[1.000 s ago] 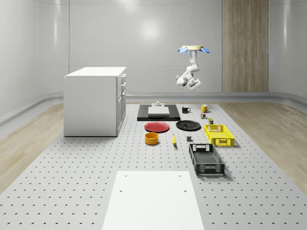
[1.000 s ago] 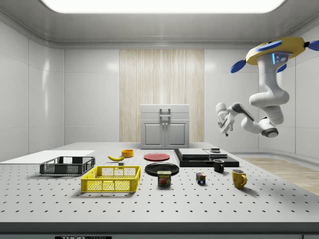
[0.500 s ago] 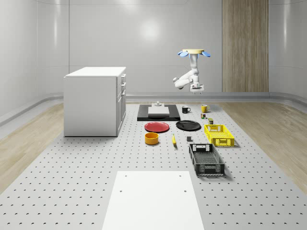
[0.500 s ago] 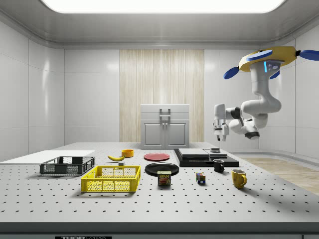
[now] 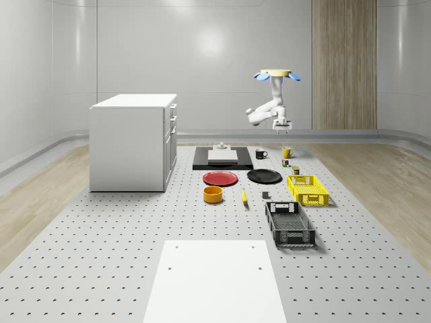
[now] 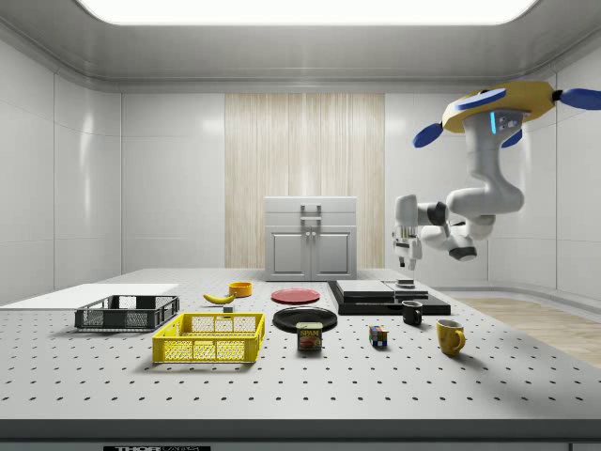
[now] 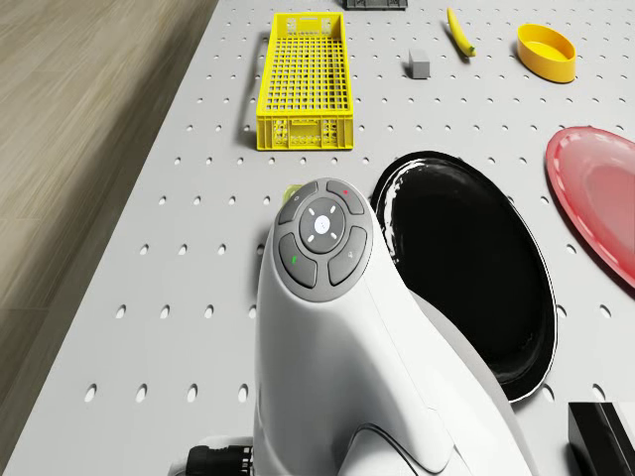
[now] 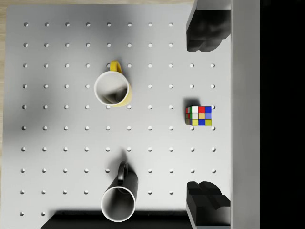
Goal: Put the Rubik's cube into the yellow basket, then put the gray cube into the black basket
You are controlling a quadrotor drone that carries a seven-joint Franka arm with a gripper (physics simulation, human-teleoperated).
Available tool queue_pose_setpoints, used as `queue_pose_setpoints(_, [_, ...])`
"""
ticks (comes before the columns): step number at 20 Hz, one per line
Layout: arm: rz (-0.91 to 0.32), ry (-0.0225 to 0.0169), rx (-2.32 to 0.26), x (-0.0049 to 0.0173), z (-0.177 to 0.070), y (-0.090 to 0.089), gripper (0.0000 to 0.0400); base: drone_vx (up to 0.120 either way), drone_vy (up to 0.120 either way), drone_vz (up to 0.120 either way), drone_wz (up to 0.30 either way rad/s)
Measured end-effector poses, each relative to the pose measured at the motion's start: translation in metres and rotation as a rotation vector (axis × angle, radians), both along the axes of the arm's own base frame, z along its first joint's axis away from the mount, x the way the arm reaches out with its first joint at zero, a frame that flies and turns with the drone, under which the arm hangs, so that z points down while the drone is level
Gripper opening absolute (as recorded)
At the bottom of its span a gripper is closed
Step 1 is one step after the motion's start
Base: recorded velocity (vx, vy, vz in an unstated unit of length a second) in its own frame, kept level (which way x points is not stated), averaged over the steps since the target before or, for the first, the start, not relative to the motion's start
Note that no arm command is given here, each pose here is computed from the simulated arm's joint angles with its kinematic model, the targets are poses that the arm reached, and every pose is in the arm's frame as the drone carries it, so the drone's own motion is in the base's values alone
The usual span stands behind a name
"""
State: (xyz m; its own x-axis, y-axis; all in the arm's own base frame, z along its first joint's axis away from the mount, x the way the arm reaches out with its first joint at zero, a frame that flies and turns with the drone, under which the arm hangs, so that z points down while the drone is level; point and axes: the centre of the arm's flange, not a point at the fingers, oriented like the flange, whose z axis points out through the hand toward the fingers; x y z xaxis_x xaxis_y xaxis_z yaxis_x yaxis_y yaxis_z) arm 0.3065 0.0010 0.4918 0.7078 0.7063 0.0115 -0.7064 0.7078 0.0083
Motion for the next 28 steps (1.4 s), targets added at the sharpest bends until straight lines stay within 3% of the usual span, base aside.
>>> queue_pose_setpoints(18, [0.000, 0.0006, -0.012, 0.0000, -0.0001, -0.0012, 0.0400, 0.000, 0.000, -0.120, 0.000])
queue_pose_setpoints(28, [0.000, 0.0007, -0.013, 0.0000, -0.0001, -0.0012, 0.0400, 0.116, 0.000, -0.120, 0.000])
